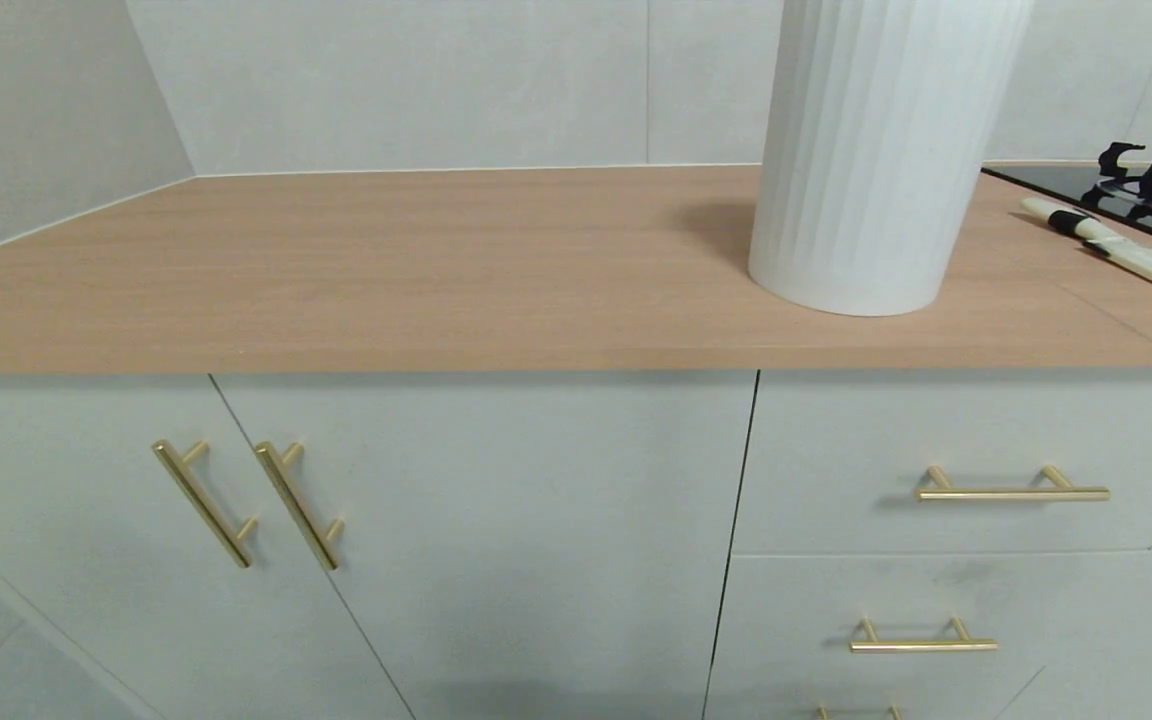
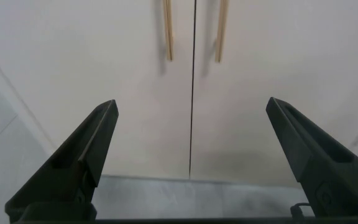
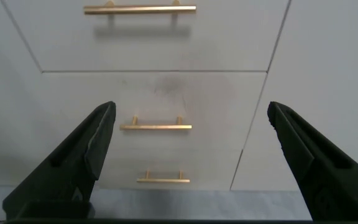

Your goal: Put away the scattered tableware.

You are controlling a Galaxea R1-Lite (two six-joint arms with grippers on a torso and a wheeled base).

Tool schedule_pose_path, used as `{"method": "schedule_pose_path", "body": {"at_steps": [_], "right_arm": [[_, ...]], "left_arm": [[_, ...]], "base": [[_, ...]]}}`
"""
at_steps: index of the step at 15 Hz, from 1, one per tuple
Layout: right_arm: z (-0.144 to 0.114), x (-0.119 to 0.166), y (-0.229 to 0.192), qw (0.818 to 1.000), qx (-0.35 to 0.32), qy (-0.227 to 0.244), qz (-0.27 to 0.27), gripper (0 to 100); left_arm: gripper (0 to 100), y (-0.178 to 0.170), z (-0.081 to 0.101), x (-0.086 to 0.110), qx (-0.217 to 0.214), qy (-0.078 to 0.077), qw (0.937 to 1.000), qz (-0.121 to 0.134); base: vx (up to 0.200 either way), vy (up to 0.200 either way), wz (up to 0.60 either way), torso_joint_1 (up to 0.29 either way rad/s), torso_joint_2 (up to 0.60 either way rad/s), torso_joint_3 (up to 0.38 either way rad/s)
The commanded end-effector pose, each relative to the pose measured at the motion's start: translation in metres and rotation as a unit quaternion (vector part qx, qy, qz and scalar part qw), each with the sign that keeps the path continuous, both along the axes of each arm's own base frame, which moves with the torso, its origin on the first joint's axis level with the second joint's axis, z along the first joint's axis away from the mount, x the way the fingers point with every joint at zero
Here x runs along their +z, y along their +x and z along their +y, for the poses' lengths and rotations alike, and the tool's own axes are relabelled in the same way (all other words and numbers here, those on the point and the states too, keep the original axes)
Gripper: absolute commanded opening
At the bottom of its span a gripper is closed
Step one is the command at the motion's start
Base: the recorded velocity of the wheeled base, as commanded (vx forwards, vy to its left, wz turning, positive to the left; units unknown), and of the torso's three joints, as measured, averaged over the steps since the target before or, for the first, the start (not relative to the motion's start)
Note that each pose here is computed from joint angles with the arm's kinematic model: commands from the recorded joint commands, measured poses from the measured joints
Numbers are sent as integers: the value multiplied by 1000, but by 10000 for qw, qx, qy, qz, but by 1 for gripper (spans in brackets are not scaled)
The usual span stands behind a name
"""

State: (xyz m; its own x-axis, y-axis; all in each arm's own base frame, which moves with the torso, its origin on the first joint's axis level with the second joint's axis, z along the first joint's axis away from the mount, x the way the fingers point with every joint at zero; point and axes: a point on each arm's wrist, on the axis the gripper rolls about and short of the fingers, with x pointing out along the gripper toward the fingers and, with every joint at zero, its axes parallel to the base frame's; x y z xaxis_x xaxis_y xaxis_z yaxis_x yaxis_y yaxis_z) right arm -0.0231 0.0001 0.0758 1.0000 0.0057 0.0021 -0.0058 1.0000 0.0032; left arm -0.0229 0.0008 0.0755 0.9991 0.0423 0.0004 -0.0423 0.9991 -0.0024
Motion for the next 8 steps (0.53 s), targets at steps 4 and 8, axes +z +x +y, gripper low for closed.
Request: {"method": "schedule_pose_path", "body": {"at_steps": [4, 8], "right_arm": [[0, 0, 0, 10000, 2, -1, 11, 100], [0, 0, 0, 10000, 2, -16, 11, 100]], "left_arm": [[100, 0, 0, 0, 3, -4, 10000, 2], [100, 0, 0, 0, 3, -11, 10000, 2]], "base": [[0, 0, 0, 0, 0, 0], [0, 0, -150, -1, 1, 2]]}}
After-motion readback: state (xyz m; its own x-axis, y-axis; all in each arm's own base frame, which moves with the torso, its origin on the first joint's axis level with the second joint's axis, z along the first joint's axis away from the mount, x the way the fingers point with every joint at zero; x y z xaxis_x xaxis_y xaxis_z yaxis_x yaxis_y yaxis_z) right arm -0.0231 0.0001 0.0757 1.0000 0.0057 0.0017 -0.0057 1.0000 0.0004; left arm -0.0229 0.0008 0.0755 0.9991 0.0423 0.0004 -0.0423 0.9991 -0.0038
